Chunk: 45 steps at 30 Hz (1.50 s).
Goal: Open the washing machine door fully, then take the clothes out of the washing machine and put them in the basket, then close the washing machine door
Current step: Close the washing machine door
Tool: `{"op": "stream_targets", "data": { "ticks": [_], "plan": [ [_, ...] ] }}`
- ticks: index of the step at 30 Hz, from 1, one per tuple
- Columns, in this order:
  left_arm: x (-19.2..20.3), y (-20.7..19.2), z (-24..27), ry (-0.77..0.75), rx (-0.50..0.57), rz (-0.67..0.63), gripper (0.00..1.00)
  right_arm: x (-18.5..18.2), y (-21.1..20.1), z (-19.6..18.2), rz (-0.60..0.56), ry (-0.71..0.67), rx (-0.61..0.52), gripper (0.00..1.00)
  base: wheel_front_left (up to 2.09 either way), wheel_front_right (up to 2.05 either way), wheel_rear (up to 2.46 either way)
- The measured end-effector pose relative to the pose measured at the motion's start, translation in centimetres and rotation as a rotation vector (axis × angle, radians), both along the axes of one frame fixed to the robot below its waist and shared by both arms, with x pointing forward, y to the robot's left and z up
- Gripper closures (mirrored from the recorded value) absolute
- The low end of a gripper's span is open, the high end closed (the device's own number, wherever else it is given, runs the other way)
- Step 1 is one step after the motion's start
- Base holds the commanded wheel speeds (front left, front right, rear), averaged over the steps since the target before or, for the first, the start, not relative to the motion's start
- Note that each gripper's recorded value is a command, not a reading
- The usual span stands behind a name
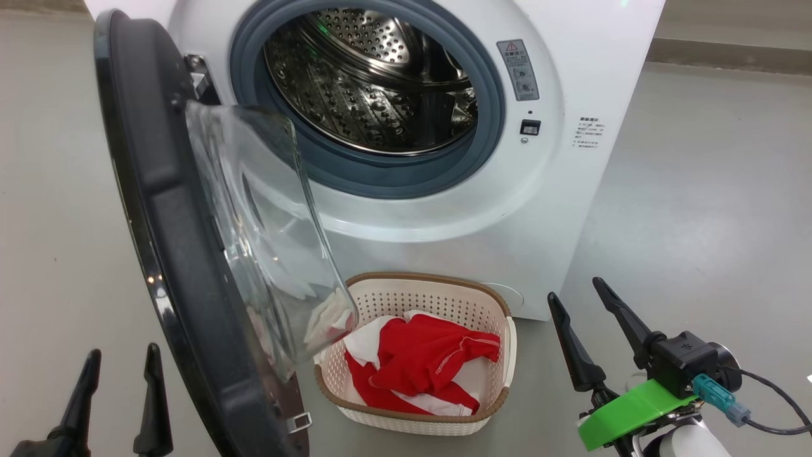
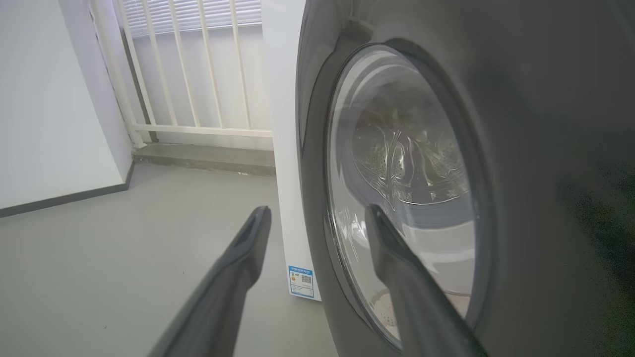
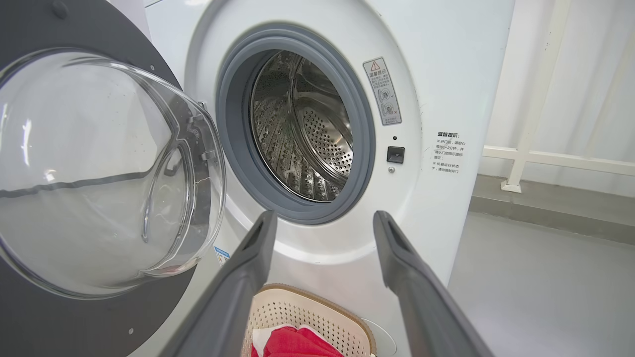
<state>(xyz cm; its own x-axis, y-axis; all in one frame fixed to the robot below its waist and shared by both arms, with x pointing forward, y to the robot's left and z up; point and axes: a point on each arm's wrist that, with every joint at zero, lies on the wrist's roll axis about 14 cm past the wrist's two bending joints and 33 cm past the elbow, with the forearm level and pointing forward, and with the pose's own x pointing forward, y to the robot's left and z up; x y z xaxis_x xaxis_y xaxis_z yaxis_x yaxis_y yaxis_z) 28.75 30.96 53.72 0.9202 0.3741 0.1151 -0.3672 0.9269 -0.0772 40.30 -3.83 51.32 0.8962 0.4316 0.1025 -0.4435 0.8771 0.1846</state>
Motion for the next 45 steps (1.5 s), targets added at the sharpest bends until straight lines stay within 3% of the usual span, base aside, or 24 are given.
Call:
{"op": "stream_targets", "data": {
  "ticks": [17, 19, 20, 24, 27, 34, 45],
  "plan": [
    [-0.1, -0.7, -0.4, 0.019, -0.003, -0.019, 0.00, 0.0, 0.0, 0.0, 0.000, 0.001, 0.000, 0.00, 0.00, 0.00, 0.00],
    [-0.1, -0.7, -0.5, 0.027, -0.005, -0.022, 0.75, 0.0, 0.1, 0.0, 0.002, 0.001, 0.000, 0.00, 0.00, 0.00, 0.00],
    [-0.1, -0.7, -0.4, 0.025, -0.007, -0.022, 1.00, 0.0, 0.1, 0.0, 0.002, 0.001, 0.000, 0.00, 0.00, 0.00, 0.00],
    [-0.1, -0.6, -0.1, 0.017, -0.035, -0.022, 1.00, 0.0, 0.2, 0.0, 0.005, -0.001, 0.000, 0.00, 0.00, 0.00, 0.00],
    [-0.2, -0.4, 0.0, -0.004, -0.116, -0.027, 1.00, -0.1, 0.2, 0.1, 0.007, -0.004, -0.001, 0.00, 0.00, 0.00, 0.00],
    [0.5, 1.0, 2.1, -0.144, -0.364, -0.030, 1.00, -0.2, 0.2, 0.5, 0.005, -0.009, 0.006, 0.00, 0.00, 0.00, 0.00],
    [3.7, 1.8, 6.4, -0.319, -0.850, -0.178, 1.00, -0.1, -0.1, -0.1, -0.002, 0.008, 0.007, 0.00, 0.00, 0.00, 0.00]
  ]
}}
